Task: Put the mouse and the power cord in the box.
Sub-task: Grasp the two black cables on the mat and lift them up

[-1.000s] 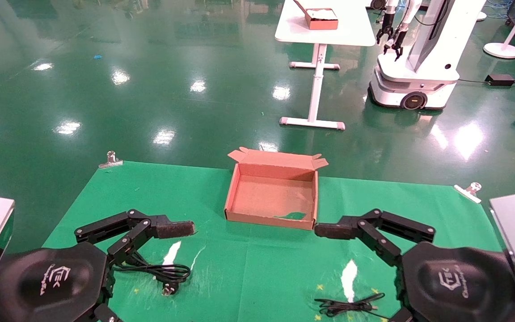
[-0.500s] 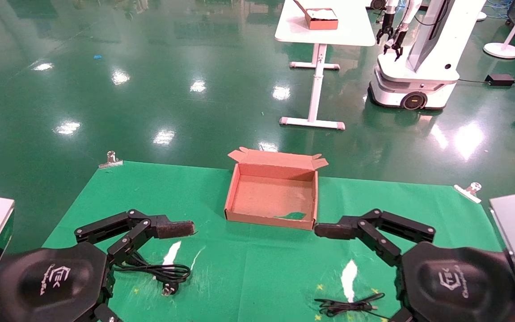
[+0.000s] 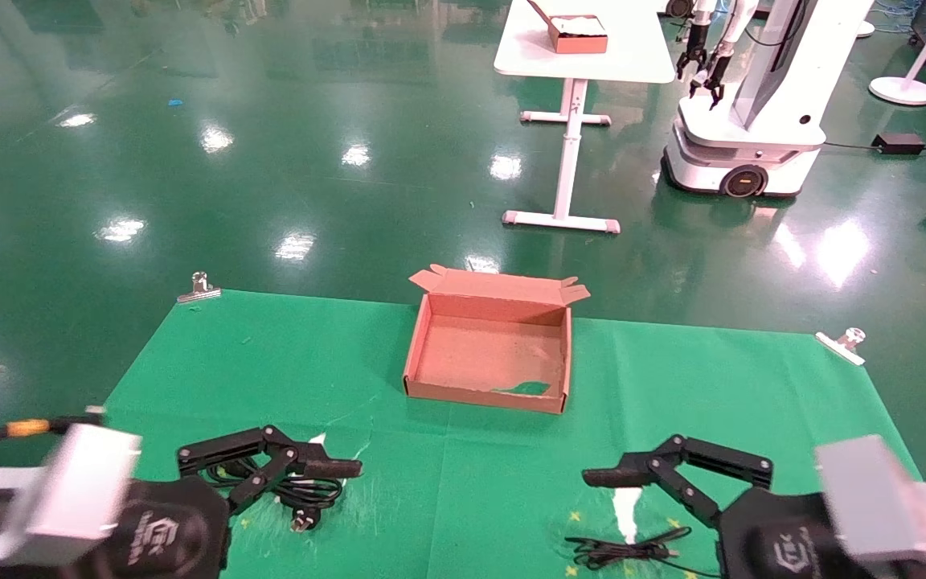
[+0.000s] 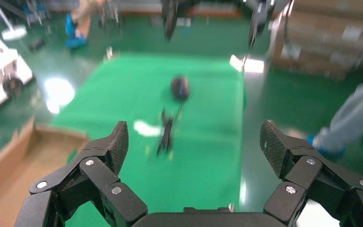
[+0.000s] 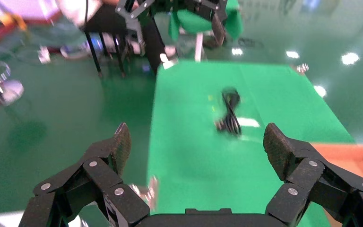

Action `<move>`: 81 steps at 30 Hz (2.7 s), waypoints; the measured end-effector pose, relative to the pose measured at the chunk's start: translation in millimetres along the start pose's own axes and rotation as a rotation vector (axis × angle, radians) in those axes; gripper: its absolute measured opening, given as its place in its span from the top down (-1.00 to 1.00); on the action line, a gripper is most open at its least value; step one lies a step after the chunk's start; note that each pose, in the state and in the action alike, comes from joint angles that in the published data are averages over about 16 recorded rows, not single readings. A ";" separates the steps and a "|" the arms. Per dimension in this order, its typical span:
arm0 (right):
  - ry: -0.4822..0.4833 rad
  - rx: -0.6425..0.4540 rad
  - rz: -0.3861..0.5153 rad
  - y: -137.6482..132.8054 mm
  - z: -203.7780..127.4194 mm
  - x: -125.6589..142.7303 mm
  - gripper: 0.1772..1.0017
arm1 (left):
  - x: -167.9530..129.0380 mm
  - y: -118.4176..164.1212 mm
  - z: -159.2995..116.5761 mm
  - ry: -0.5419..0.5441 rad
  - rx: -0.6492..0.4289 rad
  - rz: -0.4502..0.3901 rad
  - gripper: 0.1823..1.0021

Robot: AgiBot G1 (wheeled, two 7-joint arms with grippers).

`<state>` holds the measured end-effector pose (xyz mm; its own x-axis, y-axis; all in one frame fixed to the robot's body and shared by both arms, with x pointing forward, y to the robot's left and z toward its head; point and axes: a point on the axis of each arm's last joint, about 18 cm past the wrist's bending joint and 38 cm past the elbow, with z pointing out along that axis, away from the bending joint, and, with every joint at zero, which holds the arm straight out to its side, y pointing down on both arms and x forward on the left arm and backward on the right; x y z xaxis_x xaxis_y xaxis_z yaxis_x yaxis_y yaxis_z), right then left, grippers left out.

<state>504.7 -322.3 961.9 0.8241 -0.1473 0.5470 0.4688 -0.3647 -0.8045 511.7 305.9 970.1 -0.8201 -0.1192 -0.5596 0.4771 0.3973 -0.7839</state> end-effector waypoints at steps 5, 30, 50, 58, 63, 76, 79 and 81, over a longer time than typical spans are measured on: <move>0.006 -0.142 -0.048 32.4 0.7 16.4 -1.00 | -21.6 31.5 3.5 0.005 -0.184 0.046 -1.00; -0.051 -0.667 -0.306 153.1 49.0 102.1 -1.00 | -132.7 150.8 26.3 -0.095 -0.778 0.245 -1.00; -0.058 -0.724 -0.339 168.6 52.7 108.4 -0.99 | -134.1 169.9 30.0 -0.089 -0.828 0.295 -0.98; -0.059 -0.728 -0.341 168.8 52.2 108.7 -0.91 | -134.7 169.8 30.0 -0.092 -0.828 0.297 -0.91; -0.058 -0.726 -0.341 168.5 52.4 108.6 -0.80 | -134.4 169.6 30.0 -0.091 -0.826 0.296 -0.79; -0.057 -0.722 -0.341 168.2 52.8 108.4 -0.22 | -133.9 169.6 30.1 -0.089 -0.825 0.295 -0.25; -0.057 -0.721 -0.342 168.1 52.8 108.4 -0.04 | -133.8 169.6 30.2 -0.089 -0.825 0.295 -0.08; -0.057 -0.721 -0.342 168.1 52.9 108.4 0.06 | -133.8 169.6 30.2 -0.089 -0.825 0.295 0.05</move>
<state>689.6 -351.0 873.7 0.6962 0.1201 0.7077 0.3934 -0.8885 -0.2363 711.9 361.8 903.9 -0.6558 0.0351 -0.7541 0.2573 0.9495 -0.1796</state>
